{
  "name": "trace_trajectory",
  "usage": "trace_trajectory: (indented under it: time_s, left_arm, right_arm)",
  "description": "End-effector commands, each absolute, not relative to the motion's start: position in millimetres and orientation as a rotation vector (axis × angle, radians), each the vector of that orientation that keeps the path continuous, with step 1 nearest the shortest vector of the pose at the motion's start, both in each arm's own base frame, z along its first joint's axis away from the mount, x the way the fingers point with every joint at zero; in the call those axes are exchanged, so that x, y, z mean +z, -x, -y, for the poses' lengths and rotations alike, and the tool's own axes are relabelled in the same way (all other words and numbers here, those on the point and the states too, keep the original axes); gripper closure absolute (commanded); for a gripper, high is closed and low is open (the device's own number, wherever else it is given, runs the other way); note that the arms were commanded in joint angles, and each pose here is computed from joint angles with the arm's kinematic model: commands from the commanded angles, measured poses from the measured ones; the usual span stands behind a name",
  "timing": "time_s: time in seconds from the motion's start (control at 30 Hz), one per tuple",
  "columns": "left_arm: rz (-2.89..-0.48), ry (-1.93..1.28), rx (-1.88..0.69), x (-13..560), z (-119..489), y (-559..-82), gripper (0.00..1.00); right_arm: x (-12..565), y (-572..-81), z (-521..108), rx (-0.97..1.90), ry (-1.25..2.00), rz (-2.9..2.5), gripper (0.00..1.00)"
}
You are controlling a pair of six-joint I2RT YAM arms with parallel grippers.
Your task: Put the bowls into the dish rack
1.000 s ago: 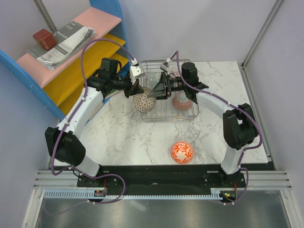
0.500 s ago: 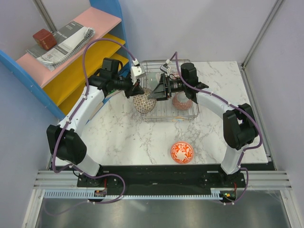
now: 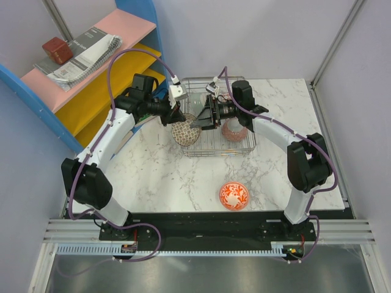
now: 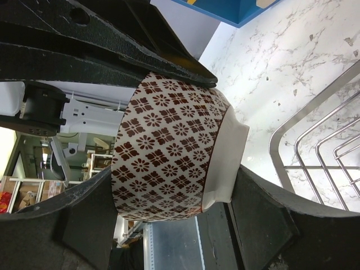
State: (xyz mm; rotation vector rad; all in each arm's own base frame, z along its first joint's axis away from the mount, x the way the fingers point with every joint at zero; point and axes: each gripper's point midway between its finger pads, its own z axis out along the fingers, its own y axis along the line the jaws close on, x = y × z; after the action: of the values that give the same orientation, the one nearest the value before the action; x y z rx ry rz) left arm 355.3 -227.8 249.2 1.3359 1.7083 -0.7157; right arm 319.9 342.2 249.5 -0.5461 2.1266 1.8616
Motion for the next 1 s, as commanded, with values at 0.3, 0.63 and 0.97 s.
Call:
trace_trajectory:
  time_s: [0.3,0.63,0.97]
  left_arm:
    - [-1.654,-1.340,-0.778,263.2,235.6,-353.2,0.35]
    - [-1.694,-1.228,-0.818,269.9,215.5,-359.2,0.00]
    - [-1.792,-0.992,-0.734,266.1,159.4,-366.9,0.00]
  right_arm:
    - [250.9,-335.8,-345.4,1.685,0.591,-2.105,1.00]
    - [246.9,-345.2,-339.9,1.542,0.569,-2.135,1.00]
    - [237.9,-385.3,-313.6,1.112,0.534,-2.208,1.00]
